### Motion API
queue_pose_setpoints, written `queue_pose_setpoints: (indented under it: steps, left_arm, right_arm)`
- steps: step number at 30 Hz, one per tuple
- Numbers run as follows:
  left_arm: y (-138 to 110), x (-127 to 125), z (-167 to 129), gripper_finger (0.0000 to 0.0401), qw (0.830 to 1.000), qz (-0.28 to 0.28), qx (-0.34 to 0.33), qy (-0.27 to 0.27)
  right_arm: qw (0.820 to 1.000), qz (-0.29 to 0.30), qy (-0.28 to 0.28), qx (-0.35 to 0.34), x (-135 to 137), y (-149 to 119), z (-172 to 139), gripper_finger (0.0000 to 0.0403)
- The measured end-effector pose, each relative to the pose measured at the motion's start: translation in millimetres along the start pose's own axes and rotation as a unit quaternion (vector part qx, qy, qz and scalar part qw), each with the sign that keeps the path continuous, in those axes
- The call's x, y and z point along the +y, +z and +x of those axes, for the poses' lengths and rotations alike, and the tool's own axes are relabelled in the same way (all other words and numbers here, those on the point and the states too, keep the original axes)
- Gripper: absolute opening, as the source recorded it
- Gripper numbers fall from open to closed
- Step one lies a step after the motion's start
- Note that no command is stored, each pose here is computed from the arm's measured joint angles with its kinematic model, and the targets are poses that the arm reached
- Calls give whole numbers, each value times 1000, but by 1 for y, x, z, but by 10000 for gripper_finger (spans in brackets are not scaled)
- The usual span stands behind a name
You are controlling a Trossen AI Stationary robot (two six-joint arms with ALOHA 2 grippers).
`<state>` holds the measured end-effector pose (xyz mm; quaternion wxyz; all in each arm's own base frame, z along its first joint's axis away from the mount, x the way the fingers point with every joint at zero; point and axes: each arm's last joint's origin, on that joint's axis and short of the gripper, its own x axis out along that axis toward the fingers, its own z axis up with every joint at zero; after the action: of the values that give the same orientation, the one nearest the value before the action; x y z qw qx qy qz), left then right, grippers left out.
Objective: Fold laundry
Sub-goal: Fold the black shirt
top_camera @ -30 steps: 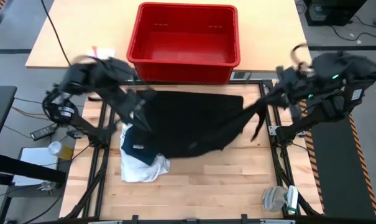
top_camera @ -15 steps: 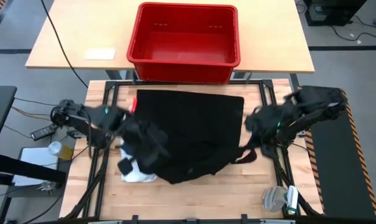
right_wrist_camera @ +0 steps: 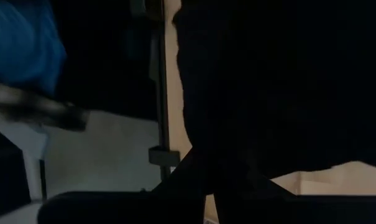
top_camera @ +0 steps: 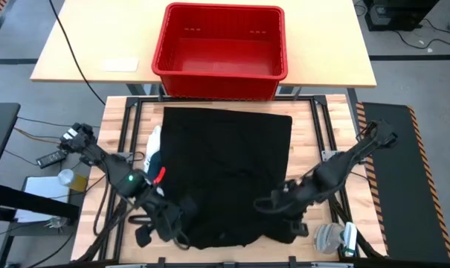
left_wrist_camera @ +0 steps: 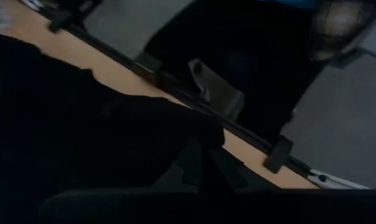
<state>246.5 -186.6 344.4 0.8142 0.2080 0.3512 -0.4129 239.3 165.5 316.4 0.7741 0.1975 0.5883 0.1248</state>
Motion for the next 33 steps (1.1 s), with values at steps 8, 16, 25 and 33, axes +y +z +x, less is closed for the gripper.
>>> queue_pose_setpoints:
  steps: [8,16,25,33]
  left_arm:
    - [-28,-20,42,7,999,-46,24,-10]
    - [-57,-30,67,7,987,-151,56,19]
    - [-71,-33,83,71,954,-289,29,78]
    - [-43,-36,81,224,941,-316,-120,18]
  right_arm:
    - [995,7,-66,74,-12,4,79,23]
    - [991,-8,-75,113,-19,11,137,23]
    - [987,-35,-102,117,-22,8,174,95]
    - [983,40,-32,177,-9,10,151,224]
